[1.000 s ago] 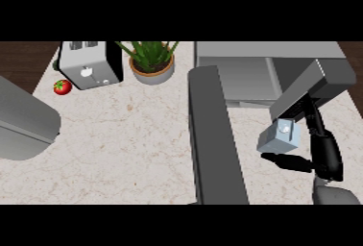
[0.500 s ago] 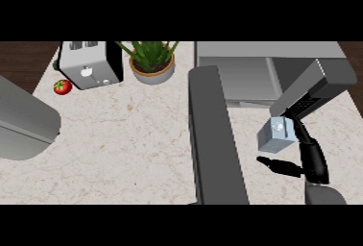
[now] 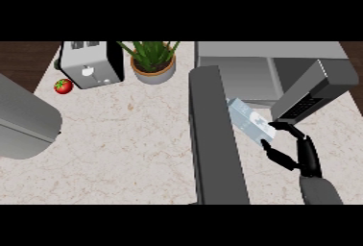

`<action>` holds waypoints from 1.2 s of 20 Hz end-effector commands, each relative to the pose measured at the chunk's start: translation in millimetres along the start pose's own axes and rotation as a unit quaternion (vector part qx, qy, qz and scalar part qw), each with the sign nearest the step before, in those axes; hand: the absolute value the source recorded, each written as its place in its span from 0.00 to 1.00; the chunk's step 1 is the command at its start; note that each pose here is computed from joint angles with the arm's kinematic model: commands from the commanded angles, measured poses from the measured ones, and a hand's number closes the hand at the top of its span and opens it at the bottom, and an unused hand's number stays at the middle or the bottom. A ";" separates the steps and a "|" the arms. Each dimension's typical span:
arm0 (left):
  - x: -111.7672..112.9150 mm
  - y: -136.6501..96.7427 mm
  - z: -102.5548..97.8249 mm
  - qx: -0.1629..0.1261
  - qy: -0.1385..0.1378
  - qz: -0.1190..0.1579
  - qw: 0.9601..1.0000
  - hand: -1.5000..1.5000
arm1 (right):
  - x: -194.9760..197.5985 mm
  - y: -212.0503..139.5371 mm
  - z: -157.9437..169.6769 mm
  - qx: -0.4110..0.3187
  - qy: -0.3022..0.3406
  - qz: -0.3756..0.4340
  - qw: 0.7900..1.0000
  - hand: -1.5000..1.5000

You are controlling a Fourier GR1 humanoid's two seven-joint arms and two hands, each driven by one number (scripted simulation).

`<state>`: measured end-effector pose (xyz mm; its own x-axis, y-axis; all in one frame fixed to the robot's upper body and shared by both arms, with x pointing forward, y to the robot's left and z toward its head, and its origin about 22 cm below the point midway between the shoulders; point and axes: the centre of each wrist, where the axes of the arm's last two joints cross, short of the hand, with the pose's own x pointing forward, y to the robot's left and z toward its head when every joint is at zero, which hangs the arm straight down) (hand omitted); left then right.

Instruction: Pick up the milk, place it into the microwave and close the microwave

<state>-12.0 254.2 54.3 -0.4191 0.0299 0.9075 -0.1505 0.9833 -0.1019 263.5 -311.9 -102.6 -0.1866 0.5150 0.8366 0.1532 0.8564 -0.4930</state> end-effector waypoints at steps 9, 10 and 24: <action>0.7 3.0 -1.7 -0.005 0.000 0.005 1.000 0.00 | -19.0 8.7 -18.8 0.063 -0.026 0.058 0.996 1.00; -3.0 6.6 -5.1 -0.009 -0.003 0.013 1.000 0.00 | -25.0 4.5 -13.3 0.066 -0.037 0.050 0.996 1.00; -2.8 18.3 5.3 -0.008 0.005 0.025 1.000 0.00 | -9.8 24.8 -39.1 0.138 -0.147 -0.082 0.976 1.00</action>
<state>-13.6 268.5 50.6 -0.4151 0.0739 0.9068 -0.1147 0.9845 -0.1327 305.8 -300.9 -112.7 -0.3757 0.4565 0.8065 -0.0526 0.8584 -0.5103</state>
